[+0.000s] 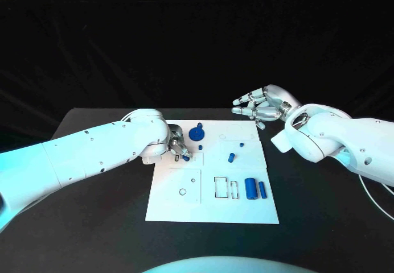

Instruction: Assemble the parts on the task board

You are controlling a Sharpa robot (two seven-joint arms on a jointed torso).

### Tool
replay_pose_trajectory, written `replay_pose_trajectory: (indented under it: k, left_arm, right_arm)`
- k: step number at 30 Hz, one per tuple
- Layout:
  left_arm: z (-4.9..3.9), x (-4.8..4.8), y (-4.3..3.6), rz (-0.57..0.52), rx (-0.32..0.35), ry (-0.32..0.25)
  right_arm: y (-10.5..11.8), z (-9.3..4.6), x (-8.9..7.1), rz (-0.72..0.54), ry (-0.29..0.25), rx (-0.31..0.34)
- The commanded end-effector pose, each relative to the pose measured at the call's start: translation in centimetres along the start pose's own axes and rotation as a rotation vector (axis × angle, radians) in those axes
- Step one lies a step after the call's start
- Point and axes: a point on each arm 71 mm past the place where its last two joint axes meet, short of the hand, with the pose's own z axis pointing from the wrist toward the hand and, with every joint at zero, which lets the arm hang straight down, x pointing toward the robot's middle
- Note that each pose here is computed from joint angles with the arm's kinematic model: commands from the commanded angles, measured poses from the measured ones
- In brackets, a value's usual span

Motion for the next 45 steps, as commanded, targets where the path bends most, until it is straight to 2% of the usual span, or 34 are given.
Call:
replay_pose_trajectory:
  k: [1,15,31,38,45]
  left_arm:
    - [0.18,0.68,-0.12,0.011,-0.006,0.044]
    - [0.29,0.61,-0.20,0.012,-0.023,0.039]
    - [0.17,-0.10,0.72,-0.025,-0.044,-0.020]
    - [-0.70,-1.33,0.46,-0.066,-0.011,-0.057]
    - [-2.43,-4.53,0.96,-0.093,-0.002,-0.083]
  right_arm:
    - [0.1,0.0,0.3,-0.004,0.018,-0.004]
    - [0.1,0.0,0.3,-0.002,0.026,0.000]
    - [0.0,0.0,0.3,0.005,0.029,0.003]
    - [-0.3,0.0,0.4,0.006,0.030,0.009]
    - [-0.5,0.1,0.5,0.007,0.027,0.016]
